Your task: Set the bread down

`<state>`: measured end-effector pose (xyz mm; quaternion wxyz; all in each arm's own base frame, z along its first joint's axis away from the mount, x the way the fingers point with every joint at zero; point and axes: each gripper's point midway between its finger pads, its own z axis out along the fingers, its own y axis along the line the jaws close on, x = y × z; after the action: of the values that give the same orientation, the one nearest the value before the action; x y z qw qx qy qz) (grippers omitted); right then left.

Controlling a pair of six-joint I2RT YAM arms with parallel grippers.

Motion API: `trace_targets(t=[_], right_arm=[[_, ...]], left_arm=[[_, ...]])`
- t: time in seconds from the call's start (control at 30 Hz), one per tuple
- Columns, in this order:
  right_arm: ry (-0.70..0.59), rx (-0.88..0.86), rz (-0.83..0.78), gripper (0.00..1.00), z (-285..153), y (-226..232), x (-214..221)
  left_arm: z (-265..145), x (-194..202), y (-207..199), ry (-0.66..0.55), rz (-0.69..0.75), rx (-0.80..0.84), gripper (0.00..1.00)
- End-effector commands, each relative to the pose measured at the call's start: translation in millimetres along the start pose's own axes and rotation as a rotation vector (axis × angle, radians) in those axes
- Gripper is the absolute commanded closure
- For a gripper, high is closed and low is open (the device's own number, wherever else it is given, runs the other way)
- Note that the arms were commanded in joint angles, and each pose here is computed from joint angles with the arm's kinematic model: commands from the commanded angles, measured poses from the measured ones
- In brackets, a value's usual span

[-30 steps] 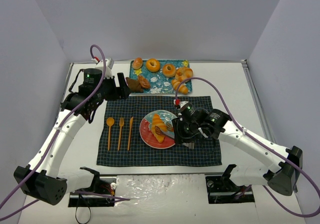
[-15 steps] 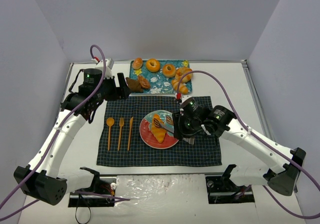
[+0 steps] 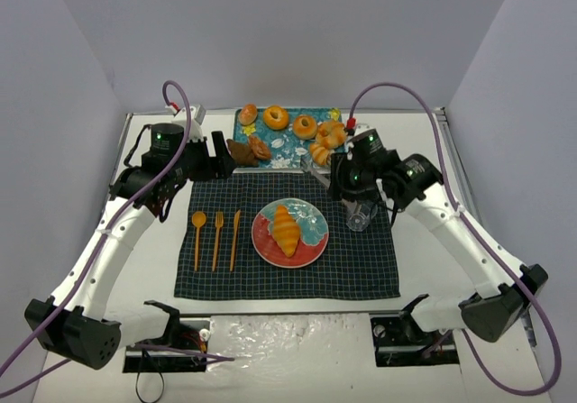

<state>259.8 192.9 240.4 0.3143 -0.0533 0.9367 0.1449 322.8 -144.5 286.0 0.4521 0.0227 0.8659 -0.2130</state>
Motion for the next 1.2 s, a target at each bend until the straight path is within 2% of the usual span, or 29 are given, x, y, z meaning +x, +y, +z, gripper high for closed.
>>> trace_targets(t=[0.0,0.33,0.57,0.8,1.17], right_arm=[[-0.098,-0.021,0.002,0.54,6,-8,-49],[-0.255,0.079,0.262,0.54,45,-115,-143],[-0.335,0.311,0.316,0.54,67,-187,-188],[-0.341,0.491,0.346,0.53,102,-243,-186],[-0.336,0.622,0.373,0.52,143,-317,-164]], left_arm=[[-13,-31,-14,-0.112,0.007,0.049,0.27],[-11,-31,-15,-0.106,0.007,0.056,0.27],[-11,-30,-17,-0.105,0.000,0.067,0.27],[-20,-33,-18,-0.101,0.026,0.064,0.27],[-24,-36,-17,-0.111,0.039,0.053,0.27]])
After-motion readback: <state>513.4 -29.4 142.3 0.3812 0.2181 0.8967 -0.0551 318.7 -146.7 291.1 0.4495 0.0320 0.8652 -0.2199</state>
